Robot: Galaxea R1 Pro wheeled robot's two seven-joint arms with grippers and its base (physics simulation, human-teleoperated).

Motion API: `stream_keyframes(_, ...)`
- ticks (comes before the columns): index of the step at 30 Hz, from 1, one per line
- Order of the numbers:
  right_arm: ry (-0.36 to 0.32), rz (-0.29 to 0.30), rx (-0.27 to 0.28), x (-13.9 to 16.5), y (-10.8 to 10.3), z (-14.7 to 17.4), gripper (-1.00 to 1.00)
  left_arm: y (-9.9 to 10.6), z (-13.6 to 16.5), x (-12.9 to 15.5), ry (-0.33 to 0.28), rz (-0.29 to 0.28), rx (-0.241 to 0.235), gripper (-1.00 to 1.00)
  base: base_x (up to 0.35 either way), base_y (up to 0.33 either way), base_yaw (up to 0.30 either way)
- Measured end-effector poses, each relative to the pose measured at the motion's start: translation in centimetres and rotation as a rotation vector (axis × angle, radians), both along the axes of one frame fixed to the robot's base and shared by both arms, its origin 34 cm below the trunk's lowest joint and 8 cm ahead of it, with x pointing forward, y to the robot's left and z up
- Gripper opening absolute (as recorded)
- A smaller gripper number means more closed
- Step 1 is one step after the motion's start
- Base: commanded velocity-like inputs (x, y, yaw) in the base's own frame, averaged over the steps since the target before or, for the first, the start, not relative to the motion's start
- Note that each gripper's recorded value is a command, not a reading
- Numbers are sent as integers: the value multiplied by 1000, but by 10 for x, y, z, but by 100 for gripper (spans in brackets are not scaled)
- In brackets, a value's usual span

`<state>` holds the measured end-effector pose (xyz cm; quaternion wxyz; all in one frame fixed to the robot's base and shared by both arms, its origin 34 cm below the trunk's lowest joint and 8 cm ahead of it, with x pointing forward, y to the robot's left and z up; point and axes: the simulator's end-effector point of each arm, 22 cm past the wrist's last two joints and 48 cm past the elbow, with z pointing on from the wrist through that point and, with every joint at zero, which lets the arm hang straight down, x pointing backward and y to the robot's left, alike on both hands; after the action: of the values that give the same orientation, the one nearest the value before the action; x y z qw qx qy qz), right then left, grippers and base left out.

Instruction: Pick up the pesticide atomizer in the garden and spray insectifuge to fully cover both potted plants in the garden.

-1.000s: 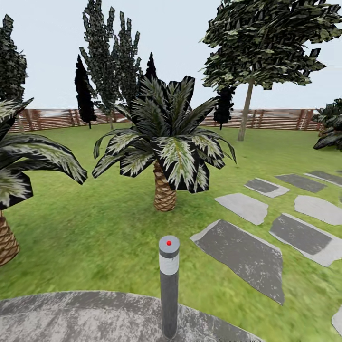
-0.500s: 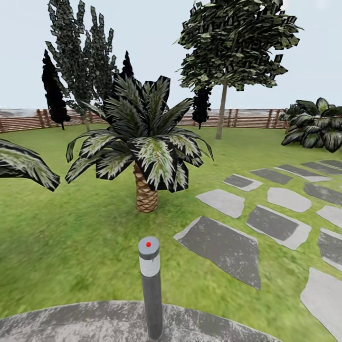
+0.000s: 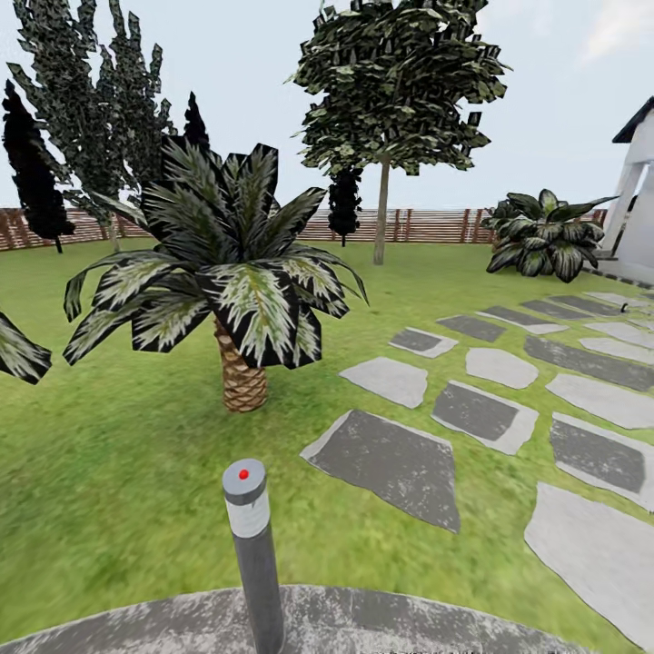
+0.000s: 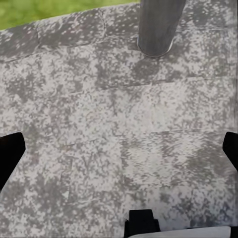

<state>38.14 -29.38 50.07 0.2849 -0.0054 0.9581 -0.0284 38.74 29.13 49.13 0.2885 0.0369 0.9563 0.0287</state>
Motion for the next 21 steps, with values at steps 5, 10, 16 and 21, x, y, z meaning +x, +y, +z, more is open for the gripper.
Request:
stream_keyframes(5,0,0,0,0,0,0,100,0,0,-1,2,1,1,100,3,0,-284)
stream_keyframes(10,0,1,0,0,0,0,100,-1,-1,-2,3,-5,1,100,167,-57,-284)
stream_keyframes(16,-1,0,1,0,1,0,100,-2,-1,-2,3,-8,0,100,261,-157,-284)
stream_keyframes(21,-1,0,1,0,1,0,100,-2,-1,-2,5,-9,0,100,234,-199,-284)
